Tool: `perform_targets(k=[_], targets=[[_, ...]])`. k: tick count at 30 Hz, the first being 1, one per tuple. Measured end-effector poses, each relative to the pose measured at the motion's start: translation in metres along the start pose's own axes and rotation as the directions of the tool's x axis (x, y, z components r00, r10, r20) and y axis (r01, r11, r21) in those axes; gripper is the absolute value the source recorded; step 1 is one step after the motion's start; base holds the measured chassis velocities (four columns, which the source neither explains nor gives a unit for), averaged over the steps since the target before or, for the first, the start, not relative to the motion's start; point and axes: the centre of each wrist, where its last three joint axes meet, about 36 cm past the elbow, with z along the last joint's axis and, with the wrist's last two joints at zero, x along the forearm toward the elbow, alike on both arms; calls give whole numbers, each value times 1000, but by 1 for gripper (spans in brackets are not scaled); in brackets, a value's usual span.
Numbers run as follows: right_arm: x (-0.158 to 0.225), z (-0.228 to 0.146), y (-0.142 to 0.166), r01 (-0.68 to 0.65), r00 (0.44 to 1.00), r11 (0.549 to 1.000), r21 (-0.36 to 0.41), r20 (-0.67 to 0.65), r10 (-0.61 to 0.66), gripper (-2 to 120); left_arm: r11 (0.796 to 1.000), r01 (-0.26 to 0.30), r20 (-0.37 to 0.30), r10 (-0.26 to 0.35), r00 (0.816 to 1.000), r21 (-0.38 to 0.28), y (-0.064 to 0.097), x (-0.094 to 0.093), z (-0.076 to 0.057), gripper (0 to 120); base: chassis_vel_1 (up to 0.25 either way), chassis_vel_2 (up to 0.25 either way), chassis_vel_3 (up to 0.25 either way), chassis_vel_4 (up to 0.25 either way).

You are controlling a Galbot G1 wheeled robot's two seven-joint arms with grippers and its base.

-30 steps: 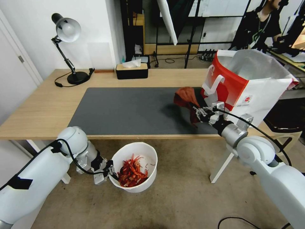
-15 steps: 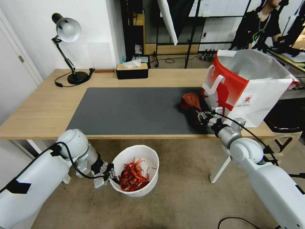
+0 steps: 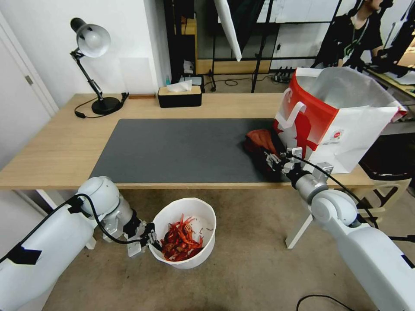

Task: Sweep shrimp from table into container with towel, then put container into takeout bag.

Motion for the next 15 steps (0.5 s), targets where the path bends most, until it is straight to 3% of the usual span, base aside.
perform_targets(k=[7, 15], targets=[[14, -14, 14, -1, 999, 999, 39, 36, -1, 81, 1000, -2, -3, 2, 1000, -10, 1, 2, -5, 0, 0, 0, 0, 0], [29, -22, 27, 3, 998, 998, 67, 65, -7, 99, 1000, 0, -6, 0, 1000, -22, 2, 5, -10, 0, 0, 0, 0, 0]])
